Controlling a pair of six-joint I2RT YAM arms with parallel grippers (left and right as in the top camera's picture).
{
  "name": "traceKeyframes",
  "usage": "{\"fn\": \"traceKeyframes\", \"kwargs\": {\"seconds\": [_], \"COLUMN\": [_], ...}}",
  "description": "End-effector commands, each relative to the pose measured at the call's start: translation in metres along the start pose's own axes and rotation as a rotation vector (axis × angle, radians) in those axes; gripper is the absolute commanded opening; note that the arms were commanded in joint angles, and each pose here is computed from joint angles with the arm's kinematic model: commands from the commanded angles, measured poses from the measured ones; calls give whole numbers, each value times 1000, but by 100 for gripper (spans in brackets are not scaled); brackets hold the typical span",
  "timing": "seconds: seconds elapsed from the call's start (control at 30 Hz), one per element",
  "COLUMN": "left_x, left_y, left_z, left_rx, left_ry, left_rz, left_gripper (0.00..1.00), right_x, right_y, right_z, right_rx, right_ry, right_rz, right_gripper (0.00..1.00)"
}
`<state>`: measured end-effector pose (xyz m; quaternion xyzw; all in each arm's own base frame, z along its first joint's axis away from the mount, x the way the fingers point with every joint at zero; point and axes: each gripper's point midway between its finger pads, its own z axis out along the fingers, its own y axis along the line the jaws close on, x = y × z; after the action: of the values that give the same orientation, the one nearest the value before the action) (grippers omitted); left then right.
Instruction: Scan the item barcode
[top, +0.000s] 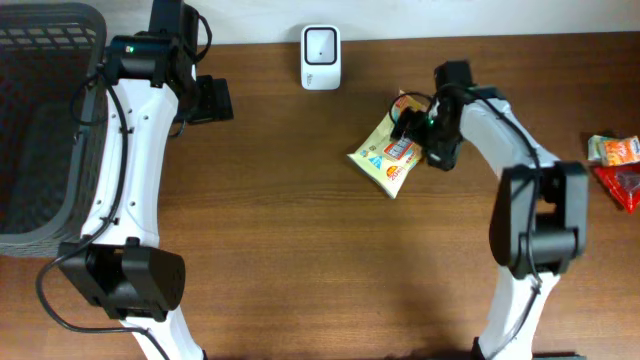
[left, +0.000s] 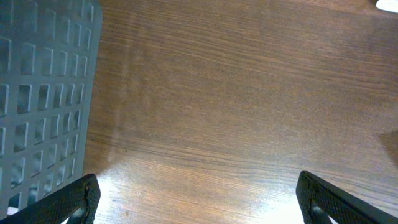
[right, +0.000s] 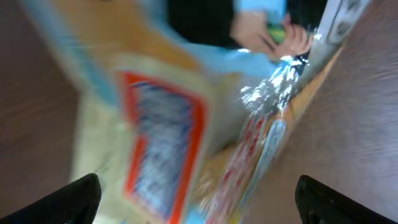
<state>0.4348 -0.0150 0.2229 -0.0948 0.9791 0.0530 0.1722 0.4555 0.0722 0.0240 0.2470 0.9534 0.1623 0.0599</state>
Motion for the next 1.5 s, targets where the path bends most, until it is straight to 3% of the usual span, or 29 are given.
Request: {"fn": "traceKeyframes", "kwargs": {"seconds": [0.0, 0.03, 0.07, 0.1, 0.23, 0.3, 0.43, 0.47, 0.53, 0.67, 0.77, 0.83, 0.93, 1.03, 1.07, 1.1, 1.13, 1.23, 1.47], "left_x": [-2, -2, -2, -2, -2, -2, -2, -2, -2, -2, -2, -2, -2, -2, -2, -2, -2, -2, -2], "left_y": [3, 3, 3, 3, 3, 3, 3, 3, 3, 3, 3, 3, 4, 3, 3, 3, 3, 3, 3], "left_z": [-4, -4, -4, -4, -4, -4, -4, -4, -4, -4, -4, -4, -4, -4, -4, -4, -4, -4, -4], "left_rx": [-5, -5, -5, -5, -5, -5, -5, -5, -5, -5, -5, -5, -6, -5, -5, -5, -5, -5, -5], "left_ry": [-14, -14, -14, -14, -14, -14, -14, -14, -14, -14, -14, -14, -14, -14, -14, -14, -14, -14, -14], "left_rz": [-16, -16, -16, -16, -16, -16, -16, -16, -16, -16, -16, -15, -16, -16, -16, -16, -16, -16, -16], "left_gripper": [99, 99, 99, 99, 99, 99, 99, 99, 99, 99, 99, 99, 99, 99, 99, 99, 99, 99, 99], "right_x": [-6, -11, -15, -18, -46, -69, -71, -67, -61, -45, -11, 22, 55, 56, 54, 57, 69, 103, 104], "right_y": [-8, -6, -5, -4, -13, -32, -54, -55, -50, -28, 16, 52, 95, 124, 126, 125, 115, 72, 11], "right_z": [23, 28, 29, 28, -7, -80, -219, -235, -223, -138, -87, -54, -29, -60, -70, -75, -73, -55, 12], "right_rx": [-6, -17, -20, -25, 51, 268, 756, 878, 999, 1060, 975, 811, 601, 492, 470, 450, 404, 415, 599], "right_ry": [7, -6, -24, -32, -154, -356, -784, -847, -862, -739, -688, -613, -515, -471, -430, -365, -202, 81, 51], "right_rz": [50, 41, 34, 32, -87, -100, -98, -111, -168, -351, -496, -569, -618, -601, -611, -658, -761, -879, -956], "right_gripper": [100, 85, 26, 4, 4, 4, 4, 4, 4, 4, 10, 37, 41, 55, 70, 75, 85, 96, 99]}}
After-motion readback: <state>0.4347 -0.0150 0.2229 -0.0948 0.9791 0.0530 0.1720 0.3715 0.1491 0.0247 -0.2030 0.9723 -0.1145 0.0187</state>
